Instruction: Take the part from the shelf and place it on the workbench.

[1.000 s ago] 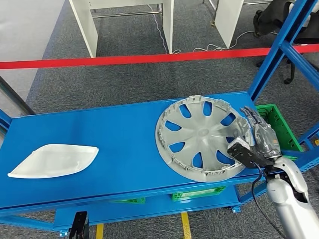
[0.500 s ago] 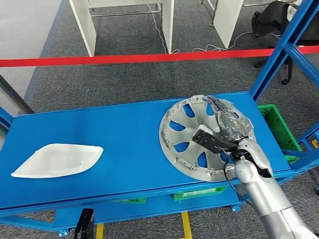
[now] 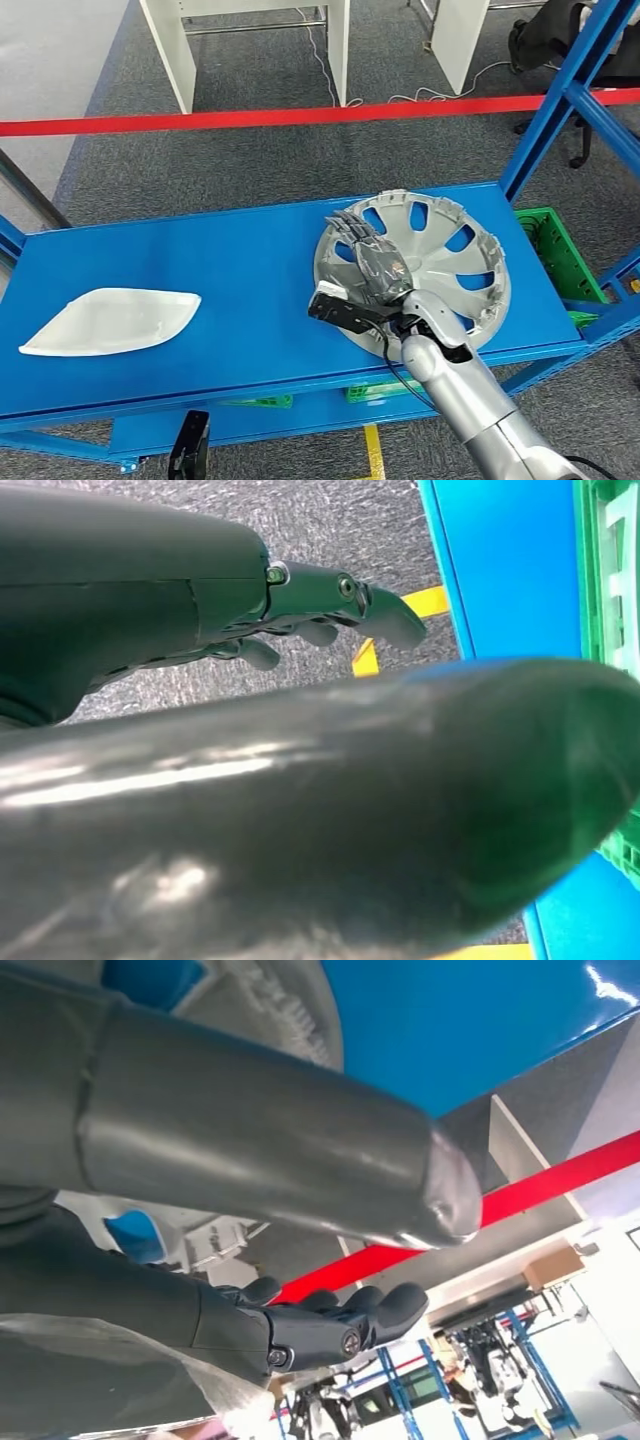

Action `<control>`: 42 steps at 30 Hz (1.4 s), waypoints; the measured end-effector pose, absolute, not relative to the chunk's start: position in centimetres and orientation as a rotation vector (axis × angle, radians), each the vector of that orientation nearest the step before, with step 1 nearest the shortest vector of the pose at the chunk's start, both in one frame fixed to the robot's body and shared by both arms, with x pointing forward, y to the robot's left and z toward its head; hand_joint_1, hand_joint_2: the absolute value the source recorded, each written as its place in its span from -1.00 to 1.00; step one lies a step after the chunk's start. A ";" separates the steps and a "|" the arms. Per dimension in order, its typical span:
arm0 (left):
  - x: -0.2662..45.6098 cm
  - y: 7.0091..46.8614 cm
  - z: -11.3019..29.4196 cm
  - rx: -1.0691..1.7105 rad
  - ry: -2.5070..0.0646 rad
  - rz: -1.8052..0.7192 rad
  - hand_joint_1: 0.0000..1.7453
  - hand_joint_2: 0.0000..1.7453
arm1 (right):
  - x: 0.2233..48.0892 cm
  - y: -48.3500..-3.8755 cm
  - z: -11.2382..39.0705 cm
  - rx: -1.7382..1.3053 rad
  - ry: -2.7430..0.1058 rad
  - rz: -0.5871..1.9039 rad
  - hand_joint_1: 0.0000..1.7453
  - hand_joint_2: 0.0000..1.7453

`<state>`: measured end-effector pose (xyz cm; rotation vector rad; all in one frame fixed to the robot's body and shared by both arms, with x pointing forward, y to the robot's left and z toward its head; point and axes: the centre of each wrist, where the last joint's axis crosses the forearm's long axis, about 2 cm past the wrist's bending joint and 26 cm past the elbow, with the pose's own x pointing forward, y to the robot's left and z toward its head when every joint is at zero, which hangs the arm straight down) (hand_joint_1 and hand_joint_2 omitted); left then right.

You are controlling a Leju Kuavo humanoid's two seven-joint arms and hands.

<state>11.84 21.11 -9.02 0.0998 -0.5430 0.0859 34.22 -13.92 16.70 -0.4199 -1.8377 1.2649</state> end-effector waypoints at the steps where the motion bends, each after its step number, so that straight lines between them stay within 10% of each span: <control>1: 11.9 21.1 -9.0 0.100 -0.543 0.083 -1.00 -1.00 | 34.1 -13.6 16.7 -0.404 -1.843 1.269 -1.00 -1.00; 42: 9.7 20.3 -9.4 0.128 -0.515 0.147 -1.00 -1.00 | 24.7 -8.3 11.3 -0.834 -1.819 1.165 -1.00 -1.00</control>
